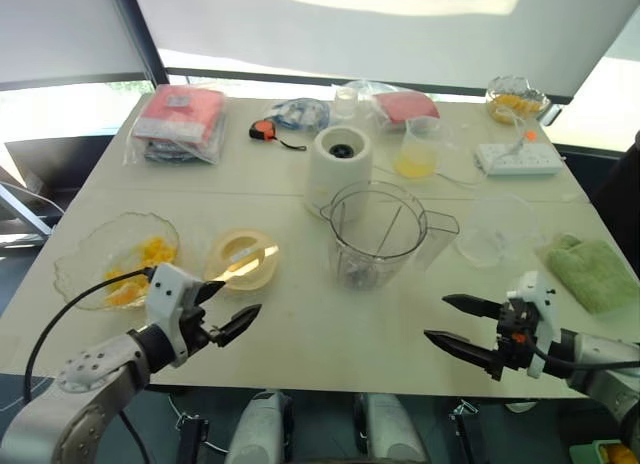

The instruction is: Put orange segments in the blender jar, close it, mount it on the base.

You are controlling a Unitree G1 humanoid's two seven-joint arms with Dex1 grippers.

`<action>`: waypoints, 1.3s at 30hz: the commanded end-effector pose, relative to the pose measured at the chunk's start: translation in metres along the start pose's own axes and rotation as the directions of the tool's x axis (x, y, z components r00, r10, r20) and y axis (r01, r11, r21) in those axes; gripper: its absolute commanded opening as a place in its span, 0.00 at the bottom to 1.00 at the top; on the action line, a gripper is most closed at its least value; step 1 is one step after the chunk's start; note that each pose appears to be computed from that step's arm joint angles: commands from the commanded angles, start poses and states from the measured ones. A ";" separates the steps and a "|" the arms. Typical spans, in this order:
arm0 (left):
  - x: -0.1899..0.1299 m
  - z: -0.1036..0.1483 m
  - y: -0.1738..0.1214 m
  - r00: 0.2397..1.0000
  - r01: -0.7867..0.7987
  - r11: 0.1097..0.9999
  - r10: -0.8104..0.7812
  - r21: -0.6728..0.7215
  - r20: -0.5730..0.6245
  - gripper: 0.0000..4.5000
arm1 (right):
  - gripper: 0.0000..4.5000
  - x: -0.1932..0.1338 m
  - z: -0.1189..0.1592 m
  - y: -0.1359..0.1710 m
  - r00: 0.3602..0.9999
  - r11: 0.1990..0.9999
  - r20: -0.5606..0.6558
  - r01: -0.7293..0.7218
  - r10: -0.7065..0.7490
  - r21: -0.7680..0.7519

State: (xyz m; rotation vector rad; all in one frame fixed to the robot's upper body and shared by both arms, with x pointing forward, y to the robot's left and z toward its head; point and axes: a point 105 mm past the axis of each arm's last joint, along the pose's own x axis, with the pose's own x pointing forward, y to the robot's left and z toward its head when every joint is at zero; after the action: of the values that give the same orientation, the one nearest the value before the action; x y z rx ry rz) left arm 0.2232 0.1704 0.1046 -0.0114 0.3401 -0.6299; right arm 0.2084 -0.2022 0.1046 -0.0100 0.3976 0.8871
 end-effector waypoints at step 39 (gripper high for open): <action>-0.013 0.089 0.110 0.865 -0.493 0.859 0.501 -0.142 0.023 1.00 | 1.00 0.008 0.042 0.048 0.982 0.974 -0.024 -0.190 0.189 -0.119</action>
State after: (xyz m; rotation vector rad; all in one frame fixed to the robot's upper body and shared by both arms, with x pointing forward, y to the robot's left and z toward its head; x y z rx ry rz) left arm 0.3069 0.2435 0.1738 -0.0544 0.2988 -0.1649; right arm 0.1925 -0.1628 0.1323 -0.0645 0.4038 1.0671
